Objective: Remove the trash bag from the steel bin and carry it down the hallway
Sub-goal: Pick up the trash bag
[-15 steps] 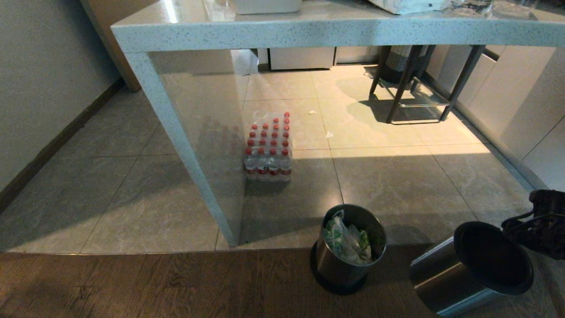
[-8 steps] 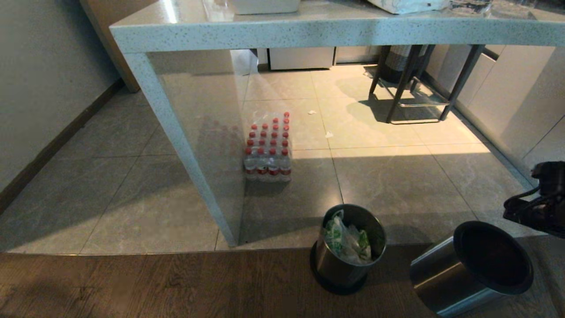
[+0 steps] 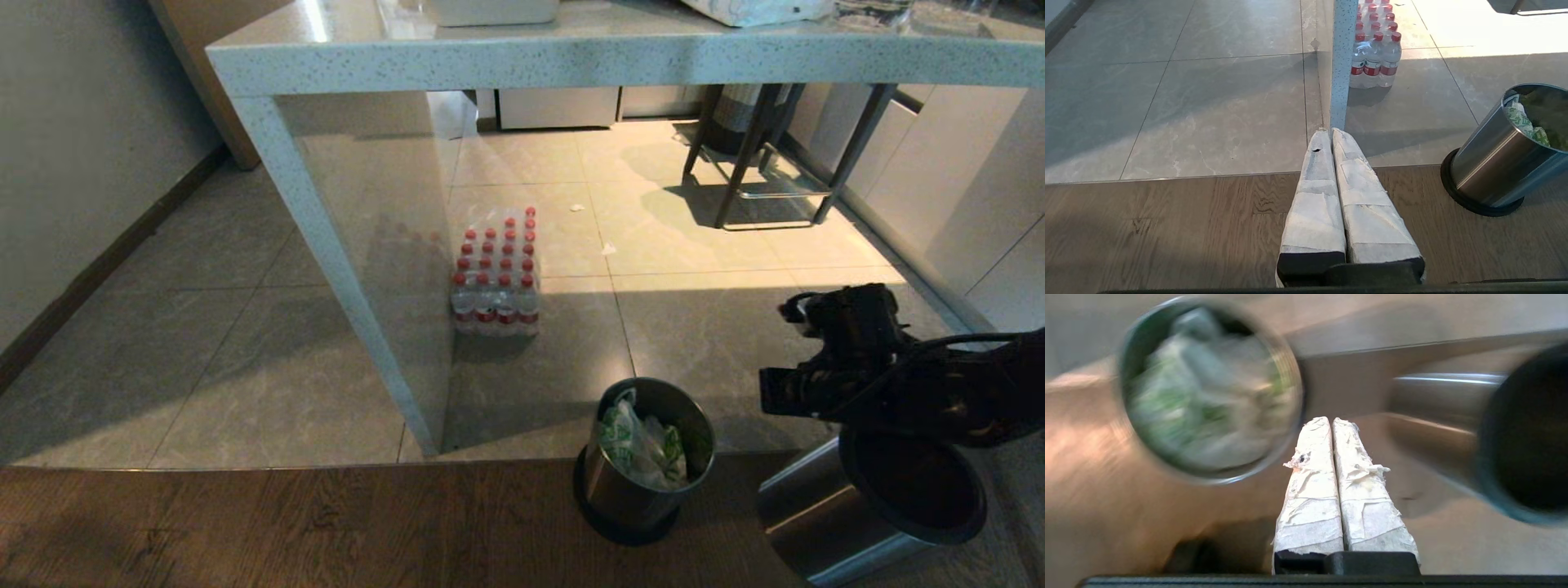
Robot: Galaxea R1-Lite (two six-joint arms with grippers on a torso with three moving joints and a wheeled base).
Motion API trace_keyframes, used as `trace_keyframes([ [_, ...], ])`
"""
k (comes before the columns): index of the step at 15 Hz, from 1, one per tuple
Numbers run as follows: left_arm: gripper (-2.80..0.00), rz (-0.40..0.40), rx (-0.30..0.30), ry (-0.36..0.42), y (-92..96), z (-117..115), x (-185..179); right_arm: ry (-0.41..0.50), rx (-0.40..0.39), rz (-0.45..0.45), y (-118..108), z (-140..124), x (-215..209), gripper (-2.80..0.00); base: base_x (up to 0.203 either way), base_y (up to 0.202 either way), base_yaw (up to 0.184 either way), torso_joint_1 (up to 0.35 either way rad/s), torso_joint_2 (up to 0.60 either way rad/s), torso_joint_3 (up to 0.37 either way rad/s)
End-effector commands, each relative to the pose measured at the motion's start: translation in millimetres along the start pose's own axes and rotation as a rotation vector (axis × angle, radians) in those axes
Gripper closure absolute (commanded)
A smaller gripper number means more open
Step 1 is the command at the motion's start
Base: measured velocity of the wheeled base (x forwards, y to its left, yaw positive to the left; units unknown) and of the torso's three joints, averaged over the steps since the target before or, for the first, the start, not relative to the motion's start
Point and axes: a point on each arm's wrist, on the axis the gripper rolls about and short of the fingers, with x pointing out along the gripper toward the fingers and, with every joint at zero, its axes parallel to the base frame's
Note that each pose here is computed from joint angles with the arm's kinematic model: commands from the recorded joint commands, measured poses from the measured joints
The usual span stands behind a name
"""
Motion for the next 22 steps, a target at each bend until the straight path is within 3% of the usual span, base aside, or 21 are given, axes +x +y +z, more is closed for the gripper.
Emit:
trace_keyframes([
  [1, 0.00, 0.000, 0.000, 0.000, 0.0, 0, 0, 0.041, -0.049, 0.065, 26, -7, 14, 0.00, 0.000, 0.000, 0.000, 0.000, 0.00, 0.000],
  [9, 0.00, 0.000, 0.000, 0.001, 0.0, 0, 0, 0.078, -0.150, 0.191, 100, -22, 50, 0.00, 0.000, 0.000, 0.000, 0.000, 0.00, 0.000],
  [12, 0.00, 0.000, 0.000, 0.002, 0.0, 0, 0, 0.094, -0.178, 0.186, 111, -35, 59, 0.00, 0.000, 0.000, 0.000, 0.000, 0.00, 0.000],
  [18, 0.00, 0.000, 0.000, -0.001, 0.0, 0, 0, 0.096, -0.172, 0.224, 112, -34, 58, 0.00, 0.000, 0.000, 0.000, 0.000, 0.00, 0.000],
  [22, 0.00, 0.000, 0.000, 0.001, 0.0, 0, 0, 0.104, -0.166, 0.311, 113, -30, 54, 0.00, 0.000, 0.000, 0.000, 0.000, 0.00, 0.000],
])
